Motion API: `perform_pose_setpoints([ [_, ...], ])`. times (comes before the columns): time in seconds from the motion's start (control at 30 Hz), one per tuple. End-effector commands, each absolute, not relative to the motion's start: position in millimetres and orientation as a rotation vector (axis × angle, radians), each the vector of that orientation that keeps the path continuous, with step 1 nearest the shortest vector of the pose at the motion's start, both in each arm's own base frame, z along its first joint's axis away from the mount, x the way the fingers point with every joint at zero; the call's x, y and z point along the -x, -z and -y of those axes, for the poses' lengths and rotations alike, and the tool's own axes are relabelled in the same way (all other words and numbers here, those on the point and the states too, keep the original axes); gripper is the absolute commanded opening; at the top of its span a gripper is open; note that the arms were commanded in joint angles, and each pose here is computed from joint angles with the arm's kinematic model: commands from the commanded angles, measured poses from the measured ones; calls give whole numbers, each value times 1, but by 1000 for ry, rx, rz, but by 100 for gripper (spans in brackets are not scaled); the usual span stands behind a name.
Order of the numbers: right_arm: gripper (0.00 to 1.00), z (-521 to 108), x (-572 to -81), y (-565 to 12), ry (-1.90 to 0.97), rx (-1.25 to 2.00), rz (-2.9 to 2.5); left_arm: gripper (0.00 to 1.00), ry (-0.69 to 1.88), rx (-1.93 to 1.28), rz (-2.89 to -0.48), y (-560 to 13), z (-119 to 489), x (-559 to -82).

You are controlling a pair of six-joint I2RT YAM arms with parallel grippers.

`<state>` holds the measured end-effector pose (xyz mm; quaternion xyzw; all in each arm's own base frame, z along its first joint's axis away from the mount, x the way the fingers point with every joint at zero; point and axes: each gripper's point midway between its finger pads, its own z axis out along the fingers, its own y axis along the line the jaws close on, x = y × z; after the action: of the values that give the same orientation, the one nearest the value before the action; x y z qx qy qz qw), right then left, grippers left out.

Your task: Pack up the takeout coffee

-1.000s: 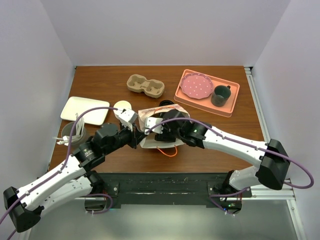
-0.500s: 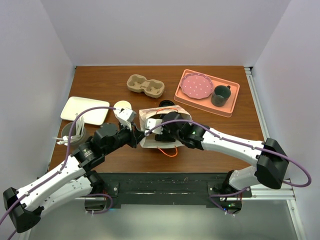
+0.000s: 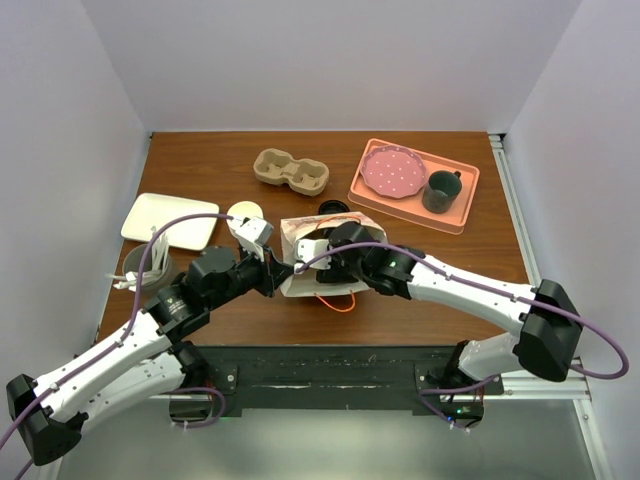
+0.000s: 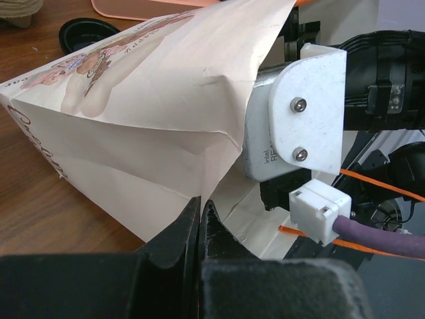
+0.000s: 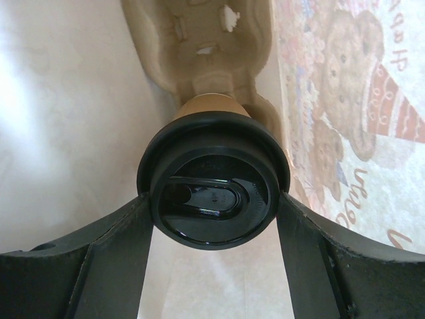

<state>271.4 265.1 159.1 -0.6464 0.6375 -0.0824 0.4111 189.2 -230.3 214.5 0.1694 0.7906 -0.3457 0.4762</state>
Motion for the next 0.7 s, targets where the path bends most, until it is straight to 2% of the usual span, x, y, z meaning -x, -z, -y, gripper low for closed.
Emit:
perform_pose_setpoints([
  [0.0, 15, -260, -281, -183, 256, 1611, -1534, 0, 899, -439, -1887, -230, 237, -185],
  [0.67, 15, -254, -297, -173, 319, 1657, -1515, 0, 891, -448, -1883, -231, 236, -185],
])
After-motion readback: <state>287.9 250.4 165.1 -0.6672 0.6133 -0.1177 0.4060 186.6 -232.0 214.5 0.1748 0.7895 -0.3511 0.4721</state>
